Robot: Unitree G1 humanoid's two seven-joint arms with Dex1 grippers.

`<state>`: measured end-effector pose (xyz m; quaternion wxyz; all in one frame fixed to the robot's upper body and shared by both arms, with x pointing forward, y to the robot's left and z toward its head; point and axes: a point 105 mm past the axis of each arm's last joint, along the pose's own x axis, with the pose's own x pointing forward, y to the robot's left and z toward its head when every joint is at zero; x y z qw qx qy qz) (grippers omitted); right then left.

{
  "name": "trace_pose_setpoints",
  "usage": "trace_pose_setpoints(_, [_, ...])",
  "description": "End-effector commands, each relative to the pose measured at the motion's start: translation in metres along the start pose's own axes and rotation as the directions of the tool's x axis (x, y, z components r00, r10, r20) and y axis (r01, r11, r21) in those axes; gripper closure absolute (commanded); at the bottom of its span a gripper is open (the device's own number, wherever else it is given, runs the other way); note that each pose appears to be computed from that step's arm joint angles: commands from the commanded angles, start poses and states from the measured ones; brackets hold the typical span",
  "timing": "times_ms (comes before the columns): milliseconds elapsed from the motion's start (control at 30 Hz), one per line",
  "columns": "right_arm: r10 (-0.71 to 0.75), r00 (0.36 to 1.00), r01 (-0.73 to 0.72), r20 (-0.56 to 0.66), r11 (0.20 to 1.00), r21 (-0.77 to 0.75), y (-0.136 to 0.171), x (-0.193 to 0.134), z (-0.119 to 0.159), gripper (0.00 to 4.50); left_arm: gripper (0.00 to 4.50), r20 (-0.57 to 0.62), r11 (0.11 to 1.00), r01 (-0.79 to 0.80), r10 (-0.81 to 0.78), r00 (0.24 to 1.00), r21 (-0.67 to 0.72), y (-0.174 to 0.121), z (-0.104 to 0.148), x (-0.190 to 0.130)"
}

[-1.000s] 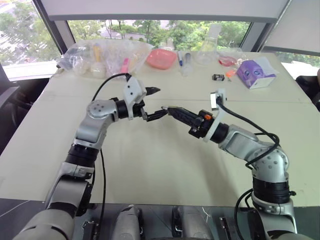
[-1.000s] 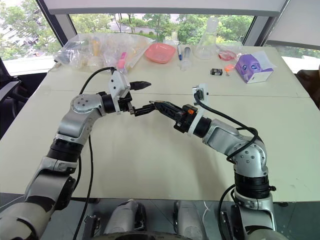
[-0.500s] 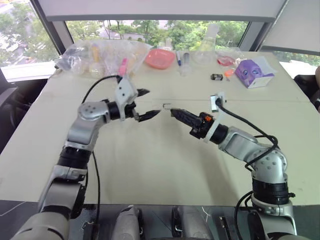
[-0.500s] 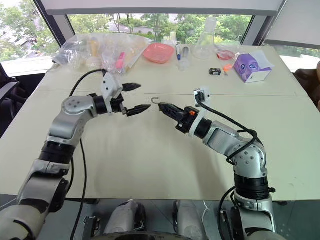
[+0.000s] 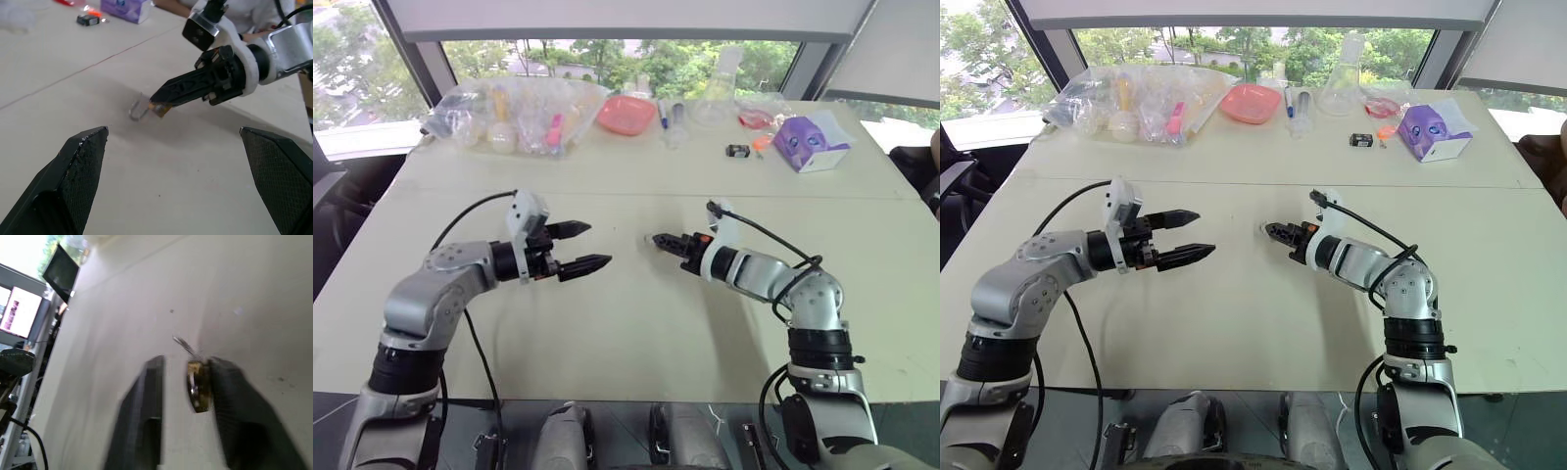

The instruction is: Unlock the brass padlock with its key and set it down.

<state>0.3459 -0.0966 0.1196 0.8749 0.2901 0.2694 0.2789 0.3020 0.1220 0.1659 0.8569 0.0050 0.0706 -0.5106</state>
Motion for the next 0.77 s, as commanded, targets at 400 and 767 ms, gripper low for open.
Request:
trace_pose_setpoints(400, [-0.061,0.997,0.073,0.040,0.901,-0.428,-0.022,-0.083,0.025,0.05,0.00,0.026,0.998,-0.067,0.067,0.997,-0.022,-0.007,0.001,-0.008])
trace_pose_setpoints(767, [0.012,1.000,-0.010,0.001,0.864,-0.503,-0.009,-0.115,-0.003,0.05,0.00,0.004,0.995,-0.089,0.089,0.996,-0.053,-0.007,-0.011,-0.002])
